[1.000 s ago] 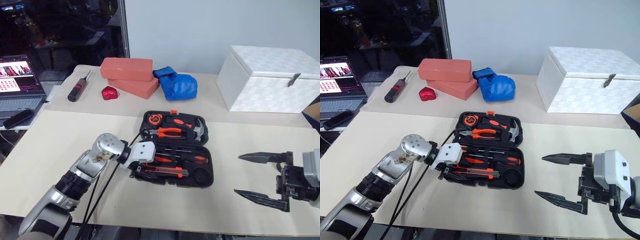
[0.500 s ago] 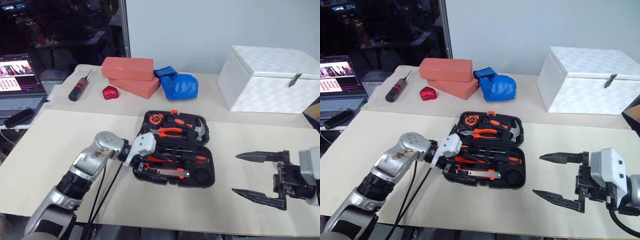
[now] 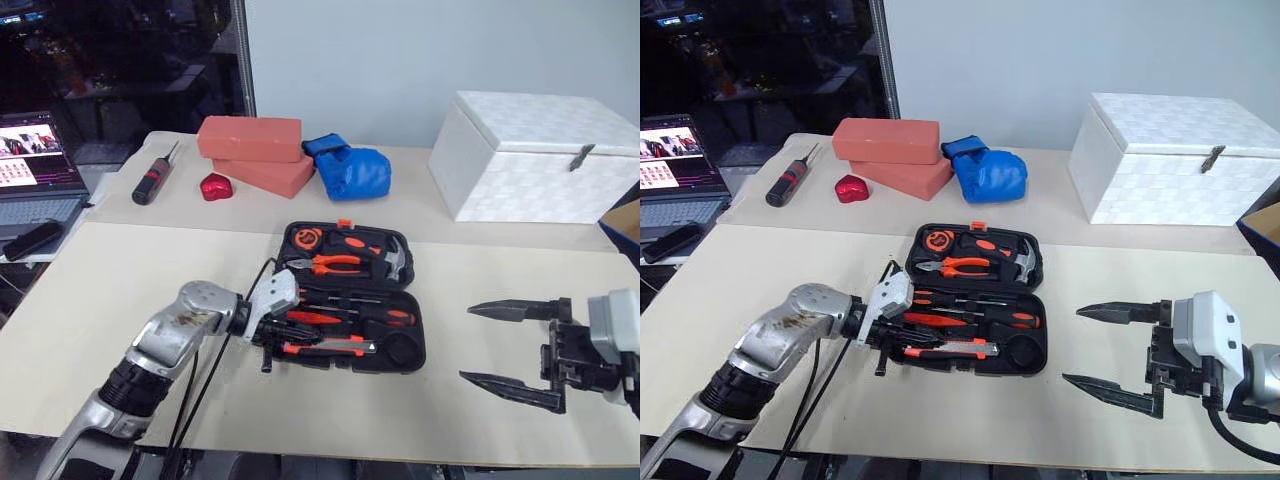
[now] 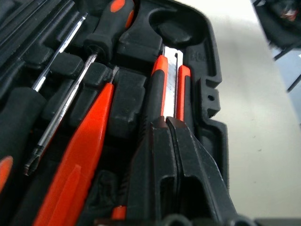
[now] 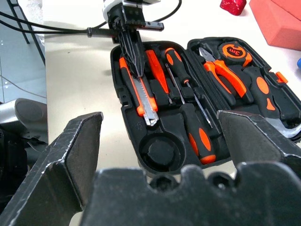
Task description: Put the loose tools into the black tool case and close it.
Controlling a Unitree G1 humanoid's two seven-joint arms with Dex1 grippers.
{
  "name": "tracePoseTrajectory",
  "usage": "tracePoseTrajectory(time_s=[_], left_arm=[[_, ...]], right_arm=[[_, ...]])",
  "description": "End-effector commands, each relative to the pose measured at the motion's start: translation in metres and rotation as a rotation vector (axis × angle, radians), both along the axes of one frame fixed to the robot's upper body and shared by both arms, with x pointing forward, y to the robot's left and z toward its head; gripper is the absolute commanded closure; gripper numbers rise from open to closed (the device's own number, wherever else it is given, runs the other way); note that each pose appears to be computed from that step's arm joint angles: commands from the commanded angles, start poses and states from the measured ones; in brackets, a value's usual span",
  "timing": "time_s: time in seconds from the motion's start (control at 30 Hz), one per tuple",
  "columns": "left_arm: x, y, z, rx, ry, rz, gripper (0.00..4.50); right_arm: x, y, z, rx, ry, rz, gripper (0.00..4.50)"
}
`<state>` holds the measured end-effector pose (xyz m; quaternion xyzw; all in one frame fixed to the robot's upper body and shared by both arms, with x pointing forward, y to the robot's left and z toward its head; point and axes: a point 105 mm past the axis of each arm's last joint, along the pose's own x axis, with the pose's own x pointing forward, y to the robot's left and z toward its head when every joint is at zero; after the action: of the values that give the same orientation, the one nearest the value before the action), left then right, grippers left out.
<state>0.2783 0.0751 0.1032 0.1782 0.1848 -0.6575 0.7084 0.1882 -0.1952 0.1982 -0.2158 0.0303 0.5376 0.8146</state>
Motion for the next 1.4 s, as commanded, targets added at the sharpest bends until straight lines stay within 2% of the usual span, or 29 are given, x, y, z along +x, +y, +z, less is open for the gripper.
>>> tracePoseTrajectory(time_s=[0.03,0.2,0.27,0.33,0.4,0.5,0.53,0.57,0.73,0.8,0.9,1.1,1.27,1.4], left_arm=[[-0.006,0.001,-0.034,0.077,0.067,0.018,4.45],[-0.009,0.0,-0.045,0.1,0.069,-0.002,4.45],[-0.007,-0.008,-0.039,0.044,0.041,-0.014,4.45],[-0.003,-0.018,-0.019,-0.092,0.0,-0.007,4.45],[-0.003,-0.02,0.014,-0.247,-0.041,-0.02,4.45],[-0.002,-0.015,0.04,-0.332,-0.08,0.008,4.45],[-0.005,-0.015,0.048,-0.357,-0.078,-0.001,3.95],[-0.008,-0.015,0.054,-0.376,-0.076,-0.014,3.72],[-0.023,-0.017,0.081,-0.426,-0.076,-0.103,1.98],[-0.028,-0.022,0.085,-0.422,-0.092,-0.143,1.2],[-0.029,-0.03,0.091,-0.418,-0.092,-0.186,0.07],[-0.037,-0.039,0.094,-0.43,-0.098,-0.278,0.03],[-0.04,-0.042,0.098,-0.434,-0.106,-0.321,0.03],[-0.041,-0.042,0.095,-0.436,-0.124,-0.316,0.03]], right_arm=[[-0.005,0.001,0.005,-0.018,-0.011,0.004,0.0],[-0.012,0.002,0.003,0.0,0.013,-0.038,0.0],[-0.007,0.0,0.002,0.028,0.004,-0.114,0.0],[0.0,-0.005,0.003,0.033,-0.031,-0.205,0.0],[0.005,-0.015,-0.007,0.003,0.002,-0.335,0.0],[0.009,-0.03,-0.014,-0.049,0.006,-0.491,0.0],[0.008,-0.035,-0.019,-0.075,0.042,-0.521,0.0],[0.006,-0.039,-0.025,-0.096,0.09,-0.547,0.0],[0.016,-0.066,-0.046,-0.157,0.222,-0.712,0.0],[0.02,-0.081,-0.054,-0.228,0.219,-0.78,0.0],[0.031,-0.107,-0.053,-0.257,0.193,-0.916,0.0],[0.04,-0.152,-0.056,-0.277,0.232,-1.111,0.0],[0.065,-0.161,-0.053,-0.257,0.261,-1.093,0.0],[0.085,-0.17,-0.059,-0.306,0.283,-1.078,0.0]])
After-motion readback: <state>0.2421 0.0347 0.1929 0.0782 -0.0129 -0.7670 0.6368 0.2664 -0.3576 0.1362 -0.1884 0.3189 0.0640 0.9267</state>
